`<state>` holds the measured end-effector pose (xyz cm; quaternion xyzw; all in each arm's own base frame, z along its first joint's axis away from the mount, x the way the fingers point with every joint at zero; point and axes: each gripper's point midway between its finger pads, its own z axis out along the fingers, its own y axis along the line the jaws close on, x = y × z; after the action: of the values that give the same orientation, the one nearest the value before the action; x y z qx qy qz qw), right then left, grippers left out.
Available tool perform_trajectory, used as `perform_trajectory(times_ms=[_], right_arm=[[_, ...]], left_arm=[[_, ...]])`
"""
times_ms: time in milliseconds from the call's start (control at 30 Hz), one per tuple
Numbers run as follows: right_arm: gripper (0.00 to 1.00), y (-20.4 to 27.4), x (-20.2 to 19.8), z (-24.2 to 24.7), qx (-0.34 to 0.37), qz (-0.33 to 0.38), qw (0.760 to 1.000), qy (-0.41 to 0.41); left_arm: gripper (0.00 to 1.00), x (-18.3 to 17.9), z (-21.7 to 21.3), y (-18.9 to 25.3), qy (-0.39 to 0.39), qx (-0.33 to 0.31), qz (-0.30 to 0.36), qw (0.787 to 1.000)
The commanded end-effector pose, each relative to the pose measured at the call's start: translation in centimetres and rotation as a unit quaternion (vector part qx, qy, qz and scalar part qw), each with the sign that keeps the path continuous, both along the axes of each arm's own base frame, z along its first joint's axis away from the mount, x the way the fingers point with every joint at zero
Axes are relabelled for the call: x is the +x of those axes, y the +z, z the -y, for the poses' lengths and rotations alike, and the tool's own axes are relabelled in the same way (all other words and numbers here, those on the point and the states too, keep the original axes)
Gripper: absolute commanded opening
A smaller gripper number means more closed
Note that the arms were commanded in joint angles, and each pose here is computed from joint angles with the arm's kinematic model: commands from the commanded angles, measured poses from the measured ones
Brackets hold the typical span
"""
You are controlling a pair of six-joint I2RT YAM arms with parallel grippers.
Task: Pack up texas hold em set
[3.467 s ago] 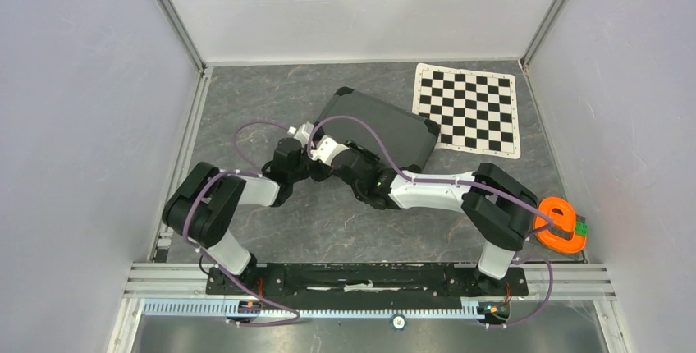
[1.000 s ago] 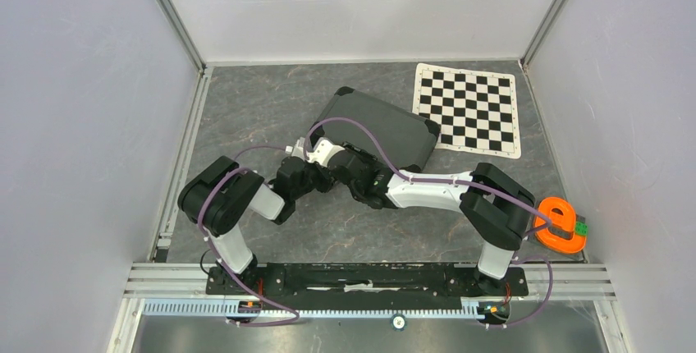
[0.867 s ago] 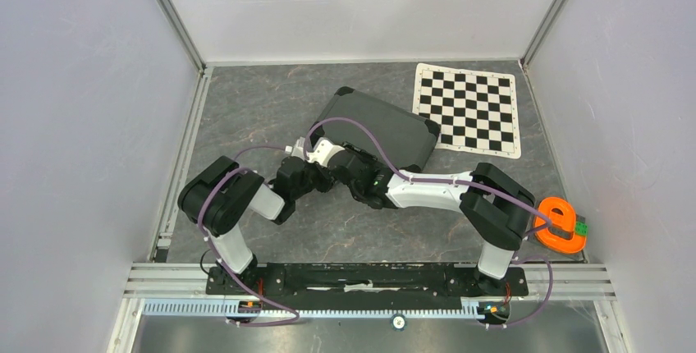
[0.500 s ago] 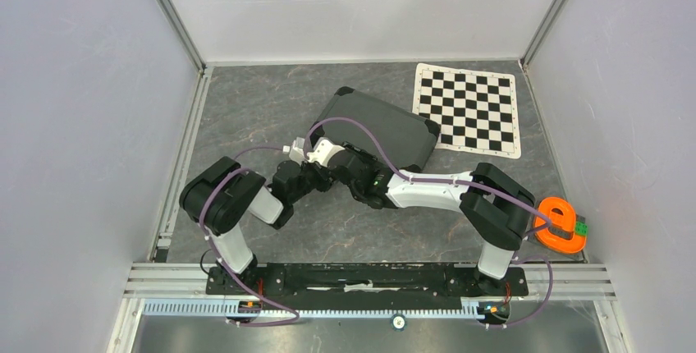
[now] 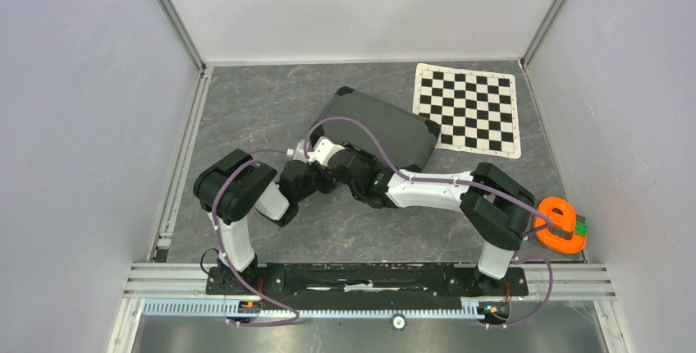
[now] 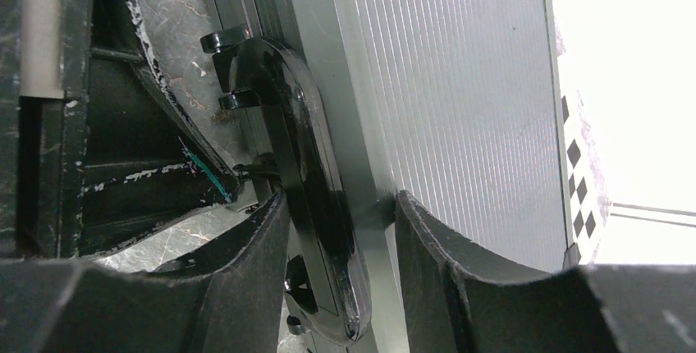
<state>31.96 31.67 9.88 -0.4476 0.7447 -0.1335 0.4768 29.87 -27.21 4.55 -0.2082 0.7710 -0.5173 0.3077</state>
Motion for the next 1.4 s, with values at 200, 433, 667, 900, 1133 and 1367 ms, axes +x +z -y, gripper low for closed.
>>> perform_trajectory(times_ms=[200, 433, 667, 900, 1133, 1367], right_arm=[[0.33, -4.8, -1.3, 1.6, -0.041, -0.083, 0.996, -0.003], [0.33, -3.8, -1.6, 0.5, 0.005, -0.1, 0.995, 0.012], [0.34, -0.3, -1.7, -0.9, 0.129, -0.143, 0.98, 0.055], [0.36, 1.5, -1.4, -0.2, 0.169, -0.172, 0.969, 0.059], [0.36, 4.6, -1.4, 1.8, 0.236, -0.156, 0.958, 0.046], [0.34, 5.8, 0.1, 5.9, 0.262, -0.124, 0.957, -0.015]], left_arm=[[0.02, 1.3, 0.3, -0.9, 0.002, 0.052, -0.015, 0.999], [0.02, 1.5, 0.2, -1.6, -0.003, 0.091, -0.031, 0.995], [0.02, 1.6, -0.4, -2.0, -0.005, 0.138, -0.04, 0.99], [0.02, 2.5, -0.1, -1.7, -0.033, 0.188, -0.028, 0.981], [0.02, 2.7, -0.9, -1.3, -0.054, 0.267, -0.007, 0.962], [0.02, 2.5, -1.6, 1.6, -0.076, 0.34, 0.045, 0.936]])
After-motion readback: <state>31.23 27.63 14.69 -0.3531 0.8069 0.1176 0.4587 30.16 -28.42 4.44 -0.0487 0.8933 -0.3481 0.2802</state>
